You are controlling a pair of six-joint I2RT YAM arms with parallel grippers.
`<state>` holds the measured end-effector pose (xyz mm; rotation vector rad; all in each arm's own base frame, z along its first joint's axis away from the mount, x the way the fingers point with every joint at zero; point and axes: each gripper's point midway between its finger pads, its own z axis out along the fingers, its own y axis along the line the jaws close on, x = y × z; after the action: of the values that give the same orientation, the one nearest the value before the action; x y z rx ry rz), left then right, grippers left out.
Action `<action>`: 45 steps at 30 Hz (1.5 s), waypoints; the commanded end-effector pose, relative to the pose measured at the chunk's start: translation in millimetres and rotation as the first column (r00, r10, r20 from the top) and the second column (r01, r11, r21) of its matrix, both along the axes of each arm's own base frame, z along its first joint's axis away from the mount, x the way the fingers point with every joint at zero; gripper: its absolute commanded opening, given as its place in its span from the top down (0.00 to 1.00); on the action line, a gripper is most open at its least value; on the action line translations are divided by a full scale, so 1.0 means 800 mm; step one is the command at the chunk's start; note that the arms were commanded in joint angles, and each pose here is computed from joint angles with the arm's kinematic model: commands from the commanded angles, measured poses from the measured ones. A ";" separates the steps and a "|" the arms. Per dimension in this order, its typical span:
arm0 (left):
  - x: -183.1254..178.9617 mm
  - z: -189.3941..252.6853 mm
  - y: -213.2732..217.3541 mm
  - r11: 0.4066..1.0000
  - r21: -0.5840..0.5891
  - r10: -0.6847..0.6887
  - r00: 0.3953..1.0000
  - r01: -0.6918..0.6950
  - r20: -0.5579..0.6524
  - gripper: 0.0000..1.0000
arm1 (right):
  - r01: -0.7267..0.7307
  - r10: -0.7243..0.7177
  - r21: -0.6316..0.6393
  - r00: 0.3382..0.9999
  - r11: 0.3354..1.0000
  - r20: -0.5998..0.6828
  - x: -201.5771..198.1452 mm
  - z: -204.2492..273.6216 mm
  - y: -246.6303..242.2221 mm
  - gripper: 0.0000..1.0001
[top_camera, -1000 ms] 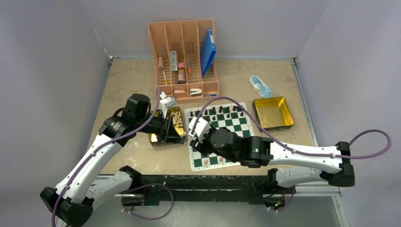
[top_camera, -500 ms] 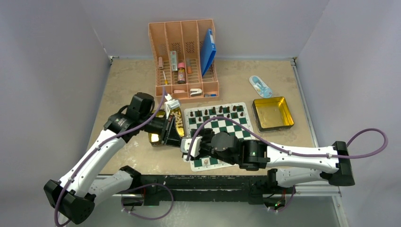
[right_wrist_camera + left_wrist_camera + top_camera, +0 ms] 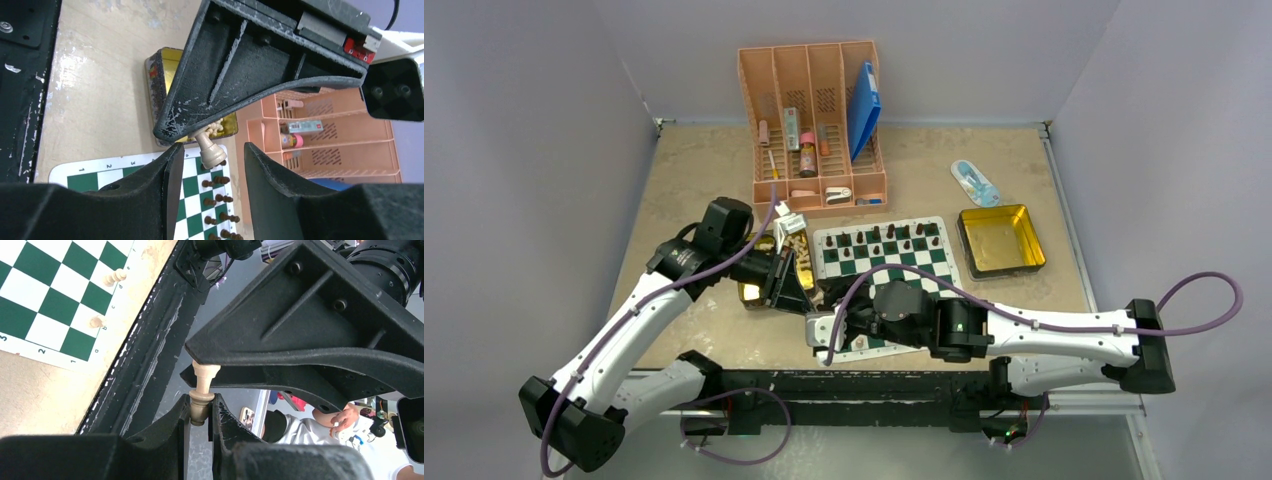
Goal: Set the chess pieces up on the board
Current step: Place the chess piece on the chessboard.
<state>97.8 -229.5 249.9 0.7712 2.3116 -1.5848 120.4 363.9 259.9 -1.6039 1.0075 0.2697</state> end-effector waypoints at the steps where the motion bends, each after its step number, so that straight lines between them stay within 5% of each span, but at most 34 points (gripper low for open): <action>1: -0.002 0.010 -0.002 0.998 -0.044 -0.033 0.999 0.034 0.025 0.94 | -0.086 0.084 0.066 0.996 0.994 0.042 -0.014 0.029 0.009 0.51; 11: -0.003 0.020 -0.002 0.998 -0.051 -0.034 0.999 0.036 0.039 0.87 | -0.056 0.055 0.030 0.998 0.998 0.010 -0.012 0.002 0.007 0.82; 19: 0.049 0.063 0.013 0.965 0.005 0.253 0.938 -0.261 0.237 0.56 | 0.118 -0.006 0.371 0.957 0.921 -0.290 -0.018 0.040 -0.004 0.97; 24: 0.060 0.108 0.022 0.924 -0.089 0.382 0.871 -0.373 0.309 0.52 | 0.283 0.113 0.576 0.824 0.767 -0.555 -0.031 0.061 -0.020 0.96; 31: 0.054 0.124 0.014 0.934 -0.153 0.355 0.878 -0.322 0.320 0.50 | 0.461 0.213 0.645 0.688 0.609 -0.694 -0.023 0.071 -0.029 0.95; 45: 0.047 0.092 -0.008 0.969 -0.137 0.233 0.950 -0.208 0.207 0.55 | 0.589 0.193 0.616 0.623 0.522 -0.758 -0.001 0.063 -0.026 0.93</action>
<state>139.8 -230.8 313.7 0.5589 2.1106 -1.3763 112.5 349.8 281.3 -0.5034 1.4480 1.0969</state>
